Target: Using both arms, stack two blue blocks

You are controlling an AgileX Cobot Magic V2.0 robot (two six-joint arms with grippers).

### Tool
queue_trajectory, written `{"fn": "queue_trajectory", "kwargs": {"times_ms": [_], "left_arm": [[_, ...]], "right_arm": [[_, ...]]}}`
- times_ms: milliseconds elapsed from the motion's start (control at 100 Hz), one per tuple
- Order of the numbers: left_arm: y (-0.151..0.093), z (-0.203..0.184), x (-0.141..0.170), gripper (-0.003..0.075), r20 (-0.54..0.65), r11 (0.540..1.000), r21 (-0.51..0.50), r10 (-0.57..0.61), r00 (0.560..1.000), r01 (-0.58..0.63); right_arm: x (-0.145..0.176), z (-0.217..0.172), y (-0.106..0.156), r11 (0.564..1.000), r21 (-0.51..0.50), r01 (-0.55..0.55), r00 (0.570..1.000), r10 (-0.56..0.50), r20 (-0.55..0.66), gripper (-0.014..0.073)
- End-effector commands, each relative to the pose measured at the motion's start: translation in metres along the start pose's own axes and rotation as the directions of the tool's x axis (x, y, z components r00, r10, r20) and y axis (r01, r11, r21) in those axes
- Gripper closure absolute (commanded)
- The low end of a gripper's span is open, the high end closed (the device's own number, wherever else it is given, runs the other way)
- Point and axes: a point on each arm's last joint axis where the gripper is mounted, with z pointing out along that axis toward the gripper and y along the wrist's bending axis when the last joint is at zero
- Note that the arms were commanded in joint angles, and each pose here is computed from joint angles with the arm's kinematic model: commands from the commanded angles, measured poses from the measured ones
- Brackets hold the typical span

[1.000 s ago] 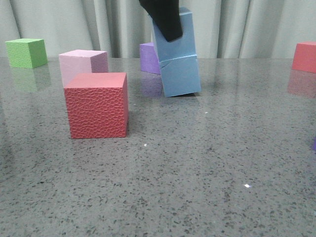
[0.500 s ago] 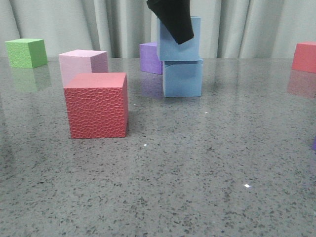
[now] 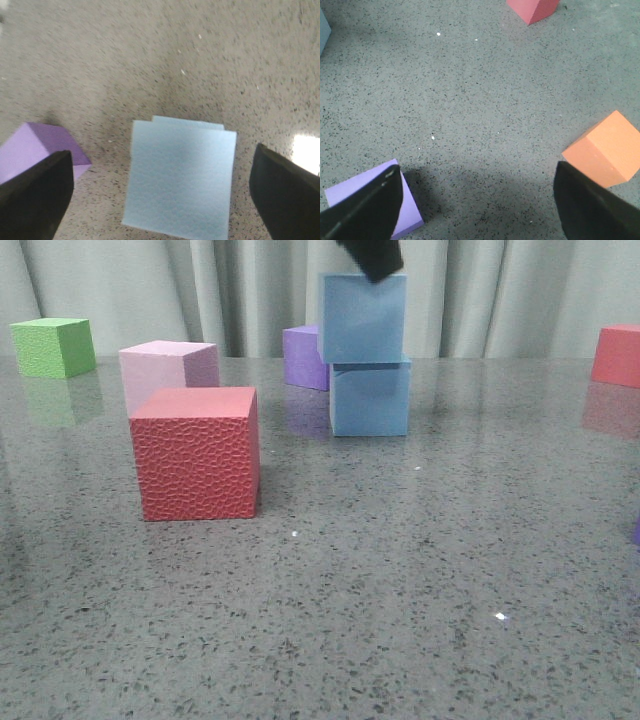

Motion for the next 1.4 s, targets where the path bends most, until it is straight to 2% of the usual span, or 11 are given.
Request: {"fn": "queue_trajectory", "kwargs": {"times_ms": [0, 80, 310, 510, 720, 960, 1080, 1310, 1390], "left_arm": [[-0.004, -0.061, -0.014, 0.0036, 0.111, 0.998, -0.058, -0.033, 0.993, 0.040], [-0.002, -0.077, -0.012, 0.0038, 0.134, 0.991, -0.075, -0.100, 0.986, 0.110], [0.010, -0.122, 0.003, 0.0039, 0.186, 0.964, -0.147, -0.191, 0.964, 0.220], [0.025, -0.161, 0.027, 0.0062, 0.238, 0.905, -0.213, -0.318, 0.918, 0.369], [0.027, -0.188, 0.052, 0.0062, 0.242, 0.860, -0.254, -0.386, 0.890, 0.442], [0.013, -0.190, 0.088, 0.0062, 0.176, 0.817, -0.255, -0.487, 0.855, 0.518], [0.003, -0.193, 0.106, 0.0069, 0.213, 0.774, -0.288, -0.522, 0.826, 0.564], [-0.040, -0.199, 0.142, 0.0069, 0.286, 0.709, -0.335, -0.551, 0.784, 0.620], [-0.059, -0.200, 0.153, 0.0069, 0.324, 0.674, -0.338, -0.572, 0.754, 0.657]], "right_arm": [[-0.010, -0.006, -0.003, 1.000, 0.014, 0.013, 0.996, -0.015, 0.085, -0.0015], [-0.010, -0.006, -0.003, 1.000, 0.014, 0.013, 0.996, -0.015, 0.085, -0.0015], [-0.010, -0.006, -0.003, 1.000, 0.014, 0.013, 0.996, -0.015, 0.085, -0.0015], [-0.010, -0.006, -0.003, 1.000, 0.014, 0.013, 0.996, -0.015, 0.085, -0.0015], [-0.010, -0.006, -0.003, 1.000, 0.014, 0.013, 0.996, -0.015, 0.085, -0.0015], [-0.010, -0.006, -0.003, 1.000, 0.014, 0.013, 0.996, -0.015, 0.085, -0.0015], [-0.010, -0.006, -0.003, 1.000, 0.014, 0.013, 0.996, -0.015, 0.085, -0.0015], [-0.010, -0.006, -0.003, 1.000, 0.014, -0.006, 0.997, 0.005, 0.078, -0.0015], [-0.009, -0.006, -0.003, 1.000, 0.014, -0.020, 0.997, 0.019, 0.075, -0.0015]]}}
